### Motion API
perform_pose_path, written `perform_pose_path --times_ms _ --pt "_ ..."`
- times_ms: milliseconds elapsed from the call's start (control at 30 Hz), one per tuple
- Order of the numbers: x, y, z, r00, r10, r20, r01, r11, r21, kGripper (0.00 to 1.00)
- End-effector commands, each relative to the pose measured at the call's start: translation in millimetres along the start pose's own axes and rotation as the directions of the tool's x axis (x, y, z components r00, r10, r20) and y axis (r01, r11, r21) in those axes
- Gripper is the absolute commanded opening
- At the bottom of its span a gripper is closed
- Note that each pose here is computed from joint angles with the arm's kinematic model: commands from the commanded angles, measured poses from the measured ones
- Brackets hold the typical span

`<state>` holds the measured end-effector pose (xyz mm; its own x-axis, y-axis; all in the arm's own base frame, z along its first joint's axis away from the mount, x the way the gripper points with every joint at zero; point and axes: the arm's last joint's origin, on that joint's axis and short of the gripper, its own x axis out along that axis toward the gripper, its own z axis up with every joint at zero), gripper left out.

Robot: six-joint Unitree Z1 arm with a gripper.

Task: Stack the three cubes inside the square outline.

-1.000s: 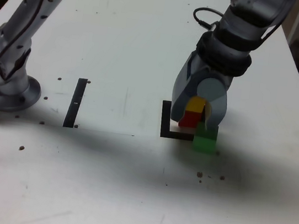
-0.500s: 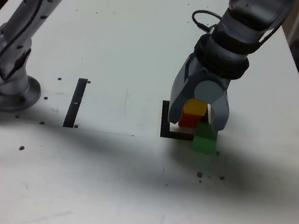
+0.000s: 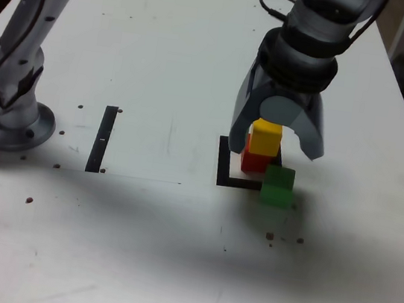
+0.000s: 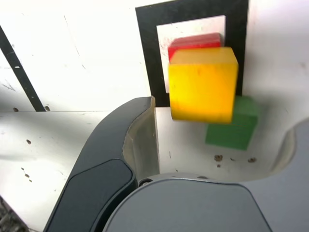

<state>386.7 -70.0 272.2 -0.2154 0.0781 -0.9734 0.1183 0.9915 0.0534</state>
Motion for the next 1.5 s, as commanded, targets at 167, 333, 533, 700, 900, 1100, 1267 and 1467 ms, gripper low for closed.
perform_pose_path --times_ms 167,333,533,700,900,1100,1267,1467 --pt "-5 -19 4 0.9997 0.009 0.023 -0.01 1.0 0.03 1.0" --pt "1 -28 10 1.0 -0.001 0.009 0.001 0.999 0.042 1.0" --pt "11 -34 17 0.9998 -0.019 -0.011 0.019 0.999 0.05 0.99" --pt "20 -36 24 0.9994 -0.028 -0.02 0.029 0.998 0.052 0.99" --pt "36 -39 35 0.9987 -0.044 -0.026 0.045 0.997 0.057 0.99" --pt "48 -37 38 0.9984 -0.051 -0.027 0.052 0.997 0.055 0.98" --pt "51 -35 38 0.9981 -0.053 -0.031 0.055 0.997 0.048 0.92" --pt "51 -35 38 0.9973 -0.064 -0.034 0.066 0.997 0.032 0.72"
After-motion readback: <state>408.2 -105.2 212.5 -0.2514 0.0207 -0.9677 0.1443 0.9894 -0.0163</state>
